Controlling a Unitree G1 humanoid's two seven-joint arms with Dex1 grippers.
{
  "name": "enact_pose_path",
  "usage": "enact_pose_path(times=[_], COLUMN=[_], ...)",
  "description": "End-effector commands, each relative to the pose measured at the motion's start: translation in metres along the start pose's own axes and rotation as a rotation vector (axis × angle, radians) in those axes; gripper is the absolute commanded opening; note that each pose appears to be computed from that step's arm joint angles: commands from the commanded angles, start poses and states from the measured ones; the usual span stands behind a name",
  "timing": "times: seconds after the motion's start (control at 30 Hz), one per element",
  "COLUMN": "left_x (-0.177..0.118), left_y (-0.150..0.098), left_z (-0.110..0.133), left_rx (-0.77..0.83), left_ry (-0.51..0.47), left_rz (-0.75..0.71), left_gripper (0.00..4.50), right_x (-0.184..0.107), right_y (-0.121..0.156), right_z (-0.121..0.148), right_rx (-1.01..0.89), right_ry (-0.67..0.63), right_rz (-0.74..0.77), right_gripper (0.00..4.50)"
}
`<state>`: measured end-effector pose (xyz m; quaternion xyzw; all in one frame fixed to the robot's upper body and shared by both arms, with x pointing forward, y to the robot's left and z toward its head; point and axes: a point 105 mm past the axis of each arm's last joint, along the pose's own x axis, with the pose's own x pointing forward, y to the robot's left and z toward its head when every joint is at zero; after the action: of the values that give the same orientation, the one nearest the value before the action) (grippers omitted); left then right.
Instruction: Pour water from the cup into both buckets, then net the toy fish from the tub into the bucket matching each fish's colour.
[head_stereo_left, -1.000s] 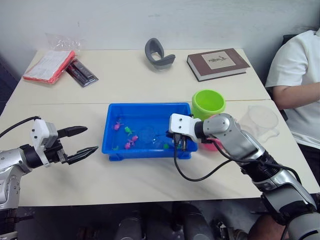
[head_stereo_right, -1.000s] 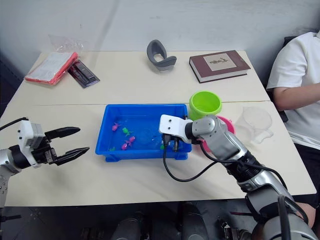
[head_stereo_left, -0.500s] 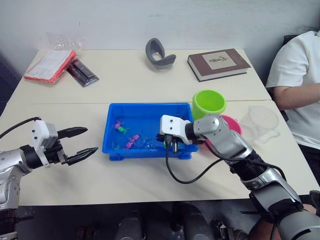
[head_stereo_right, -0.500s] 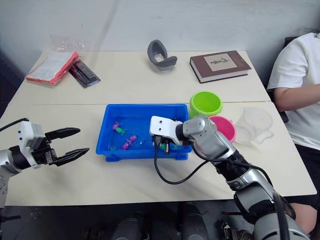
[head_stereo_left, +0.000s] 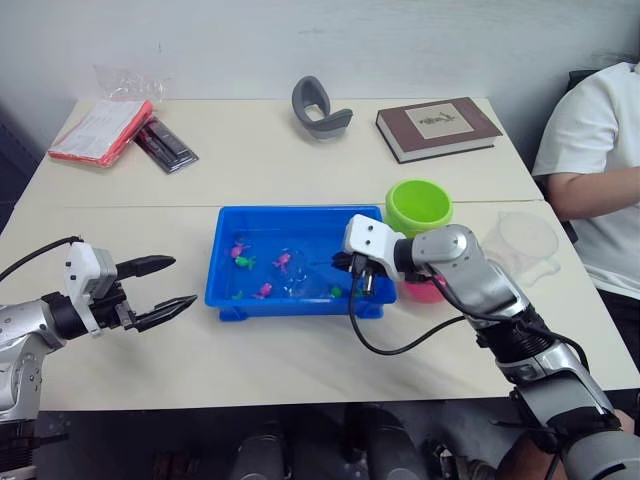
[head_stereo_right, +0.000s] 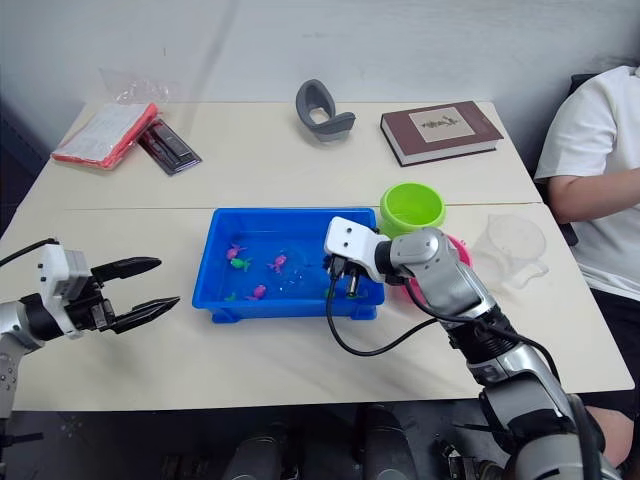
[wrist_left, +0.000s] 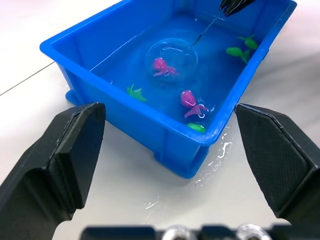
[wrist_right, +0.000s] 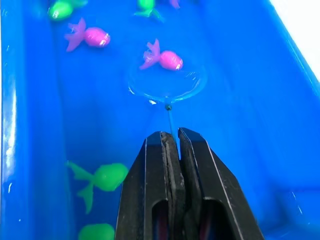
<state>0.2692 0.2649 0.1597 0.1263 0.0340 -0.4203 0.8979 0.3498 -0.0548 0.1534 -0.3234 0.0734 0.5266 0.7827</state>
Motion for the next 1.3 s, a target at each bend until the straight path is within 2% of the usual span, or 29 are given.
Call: enact_pose_path(times=[0.03,0.2,0.33,0.63,0.73,0.9,1.03,1.13,1.23,1.3], left_x=[0.003,0.007,0.020,0.062,0.074,0.092,0.105,0.112,0.117,0.120], left_y=[-0.001,0.000,-0.002,-0.017,-0.018,-0.023,-0.023,-0.023,-0.026,-0.031], left_z=[0.010,0.013,0.026,0.046,0.055,0.055,0.060,0.063,0.061,0.059], left_rx=[0.037,0.048,0.093,0.116,0.091,0.081,0.087,0.100,0.092,0.083], left_ry=[-0.027,-0.036,-0.077,-0.148,-0.201,-0.208,-0.220,-0.226,-0.235,-0.243], left_rz=[-0.011,-0.028,-0.058,-0.198,-0.223,-0.302,-0.352,-0.389,-0.408,-0.422], left_gripper=[4.44,4.44,4.44,4.44,4.44,4.44,4.44,4.44,4.44,4.44], right_x=[-0.010,-0.025,-0.049,-0.130,-0.156,-0.200,-0.228,-0.241,-0.250,-0.249], right_y=[-0.009,-0.013,-0.013,0.007,0.012,0.024,0.037,0.039,0.045,0.049], right_z=[0.010,0.014,0.017,0.005,-0.008,-0.015,-0.031,-0.042,-0.060,-0.069], right_rx=[-0.012,-0.059,0.011,0.054,0.100,0.122,0.119,0.030,-0.219,-0.373], right_ry=[-0.078,-0.119,-0.156,-0.187,-0.168,-0.205,-0.136,-0.059,0.088,0.140], right_rz=[-0.048,-0.076,-0.099,-0.200,-0.299,-0.482,-0.582,-0.666,-0.681,-0.684], right_gripper=[0.00,0.00,0.00,0.00,0.00,0.00,0.00,0.00,0.00,0.00])
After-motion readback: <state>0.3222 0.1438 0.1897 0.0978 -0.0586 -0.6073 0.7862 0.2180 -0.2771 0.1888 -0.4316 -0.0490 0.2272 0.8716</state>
